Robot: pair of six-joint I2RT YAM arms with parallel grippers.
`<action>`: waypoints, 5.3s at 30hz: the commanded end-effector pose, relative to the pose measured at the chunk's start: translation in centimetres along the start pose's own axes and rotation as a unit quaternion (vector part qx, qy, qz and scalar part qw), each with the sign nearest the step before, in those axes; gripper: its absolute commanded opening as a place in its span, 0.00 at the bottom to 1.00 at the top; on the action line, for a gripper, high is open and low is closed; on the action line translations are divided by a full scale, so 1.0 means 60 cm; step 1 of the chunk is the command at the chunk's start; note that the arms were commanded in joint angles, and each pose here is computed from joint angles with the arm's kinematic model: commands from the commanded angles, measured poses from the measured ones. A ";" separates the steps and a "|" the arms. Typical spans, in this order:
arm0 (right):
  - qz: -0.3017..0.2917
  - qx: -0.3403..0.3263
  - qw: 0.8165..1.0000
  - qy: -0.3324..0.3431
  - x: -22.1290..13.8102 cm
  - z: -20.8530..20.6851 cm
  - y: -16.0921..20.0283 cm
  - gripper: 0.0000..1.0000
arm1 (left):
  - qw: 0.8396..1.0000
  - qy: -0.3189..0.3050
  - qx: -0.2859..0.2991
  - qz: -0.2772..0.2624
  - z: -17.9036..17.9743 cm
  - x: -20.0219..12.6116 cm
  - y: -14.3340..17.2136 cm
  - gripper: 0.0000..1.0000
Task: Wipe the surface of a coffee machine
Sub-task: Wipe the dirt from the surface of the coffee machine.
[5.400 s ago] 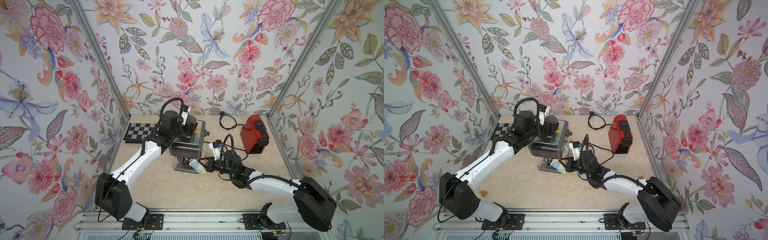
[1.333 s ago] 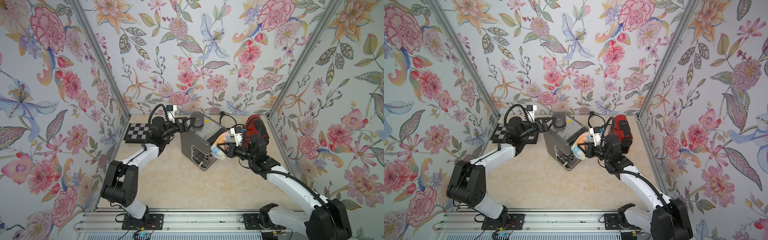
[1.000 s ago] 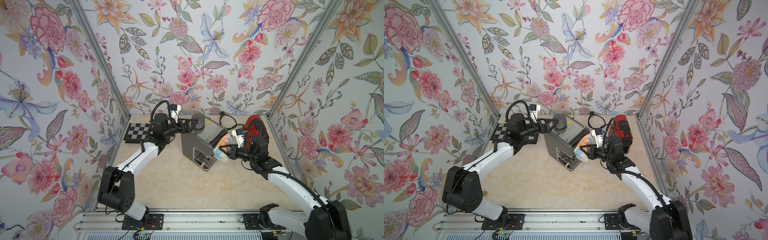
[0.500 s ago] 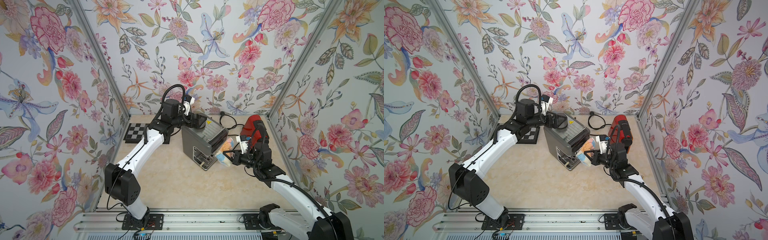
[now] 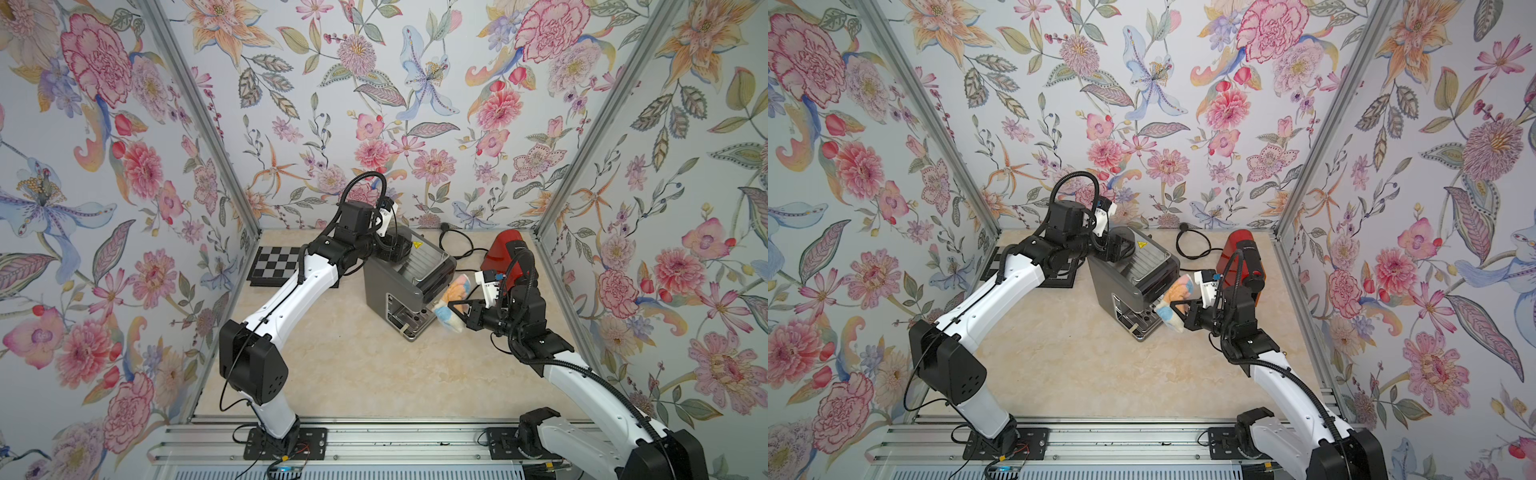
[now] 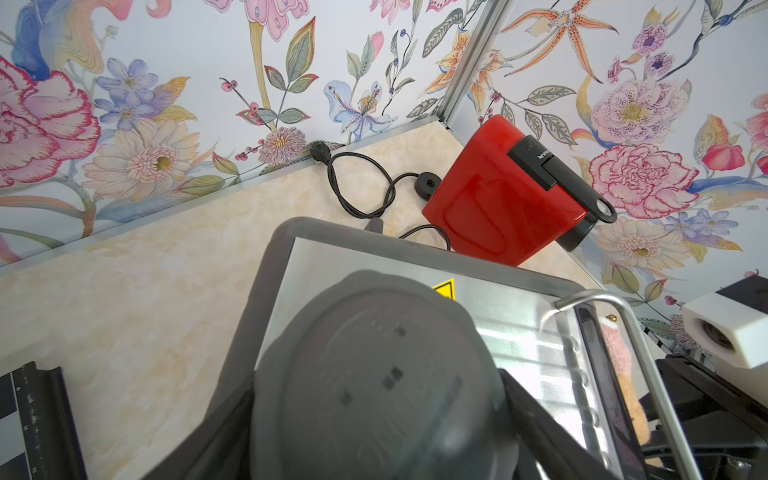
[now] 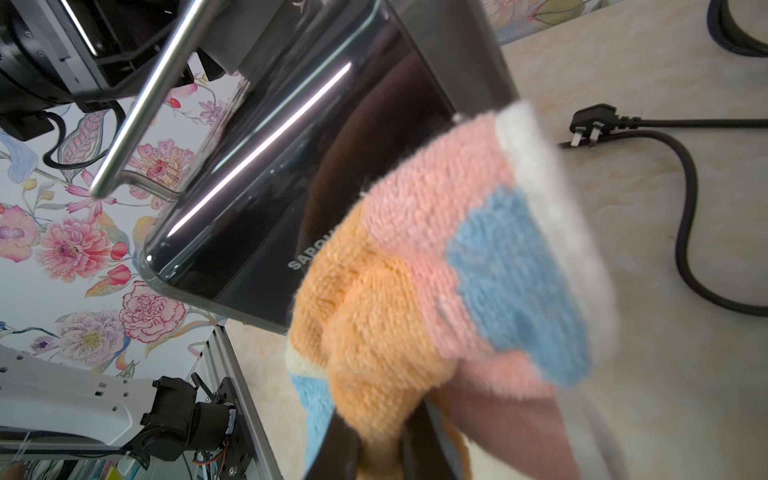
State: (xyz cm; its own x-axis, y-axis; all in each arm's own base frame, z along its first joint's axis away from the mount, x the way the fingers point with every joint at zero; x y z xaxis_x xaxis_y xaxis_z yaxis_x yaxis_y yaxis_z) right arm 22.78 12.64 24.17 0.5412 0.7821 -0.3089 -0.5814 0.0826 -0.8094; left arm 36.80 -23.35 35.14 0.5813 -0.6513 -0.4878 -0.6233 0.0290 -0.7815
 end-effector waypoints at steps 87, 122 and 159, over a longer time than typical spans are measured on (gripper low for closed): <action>0.048 -0.255 0.966 0.004 0.060 0.197 -0.098 0.00 | 0.999 0.030 0.008 0.020 -0.033 0.035 0.054 0.24; -0.069 -0.028 0.997 0.021 0.046 0.000 0.067 0.00 | 0.999 0.031 0.004 0.020 -0.031 0.035 0.063 0.22; -0.039 0.131 0.986 -0.097 0.278 -0.146 0.050 0.00 | 0.999 0.033 0.009 0.017 -0.035 0.029 0.053 0.22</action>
State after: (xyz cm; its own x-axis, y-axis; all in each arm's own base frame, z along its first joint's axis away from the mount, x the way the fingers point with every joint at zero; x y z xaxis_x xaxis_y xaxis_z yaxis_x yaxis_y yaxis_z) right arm 35.70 18.17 14.40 0.4969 0.8655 -0.0625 -0.6411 0.3177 -0.6986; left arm 36.52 -23.73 34.34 0.6712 -0.6089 -0.4229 -0.5438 -0.0167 -0.8391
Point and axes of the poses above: each gripper's point midway between its finger pads, its own x axis out along the fingers, its own z axis along the line the jaws close on, y = z × x, the point moved 9 cm from there along -x, back along the fingers, and after that the axes turned 10 degrees about -x, right-handed, at the moved point
